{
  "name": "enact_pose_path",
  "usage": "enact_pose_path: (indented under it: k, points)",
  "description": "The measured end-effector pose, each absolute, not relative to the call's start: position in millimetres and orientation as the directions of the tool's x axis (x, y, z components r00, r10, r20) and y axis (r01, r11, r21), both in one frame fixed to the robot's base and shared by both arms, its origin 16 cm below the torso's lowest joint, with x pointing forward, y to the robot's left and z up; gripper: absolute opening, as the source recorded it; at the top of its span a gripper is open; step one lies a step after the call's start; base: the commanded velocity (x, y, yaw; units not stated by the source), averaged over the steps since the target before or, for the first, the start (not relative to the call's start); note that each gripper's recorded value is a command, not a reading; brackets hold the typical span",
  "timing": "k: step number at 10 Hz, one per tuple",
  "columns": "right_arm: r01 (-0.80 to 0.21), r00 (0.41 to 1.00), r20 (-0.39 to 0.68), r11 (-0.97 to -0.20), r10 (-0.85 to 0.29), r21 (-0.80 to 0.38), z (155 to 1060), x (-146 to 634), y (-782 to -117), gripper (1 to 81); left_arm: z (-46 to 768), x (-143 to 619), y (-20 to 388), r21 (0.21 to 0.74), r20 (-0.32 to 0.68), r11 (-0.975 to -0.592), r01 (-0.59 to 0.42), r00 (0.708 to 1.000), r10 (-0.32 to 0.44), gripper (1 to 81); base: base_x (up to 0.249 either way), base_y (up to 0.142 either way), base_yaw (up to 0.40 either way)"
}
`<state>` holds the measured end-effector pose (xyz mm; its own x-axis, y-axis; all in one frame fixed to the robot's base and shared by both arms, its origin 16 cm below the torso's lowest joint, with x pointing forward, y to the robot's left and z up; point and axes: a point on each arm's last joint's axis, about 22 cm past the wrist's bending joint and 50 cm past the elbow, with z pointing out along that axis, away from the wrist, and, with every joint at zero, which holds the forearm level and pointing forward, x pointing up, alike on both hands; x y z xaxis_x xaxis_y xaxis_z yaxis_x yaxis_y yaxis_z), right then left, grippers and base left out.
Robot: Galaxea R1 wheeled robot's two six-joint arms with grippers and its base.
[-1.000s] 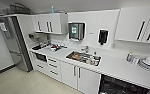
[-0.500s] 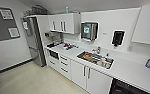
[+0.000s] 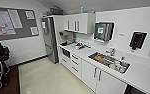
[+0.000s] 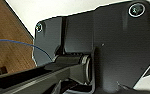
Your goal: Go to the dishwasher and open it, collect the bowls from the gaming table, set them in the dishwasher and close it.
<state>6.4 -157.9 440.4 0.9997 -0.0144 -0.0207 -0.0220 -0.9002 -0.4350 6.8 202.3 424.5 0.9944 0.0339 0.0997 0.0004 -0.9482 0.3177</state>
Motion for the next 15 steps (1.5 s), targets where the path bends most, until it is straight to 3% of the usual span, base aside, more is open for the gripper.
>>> enact_pose_path:
  k: [15]
  points:
    - [-0.023, 1.0, -0.014, -0.902, -0.019, -0.431, 440.1, 6.4, -162.5, 81.1, 424.8, 6.6, 195.7, 0.324, 0.103, -0.946, -0.004, 0.994, 0.031, 81.1, 0.0, 0.0, 0.37]
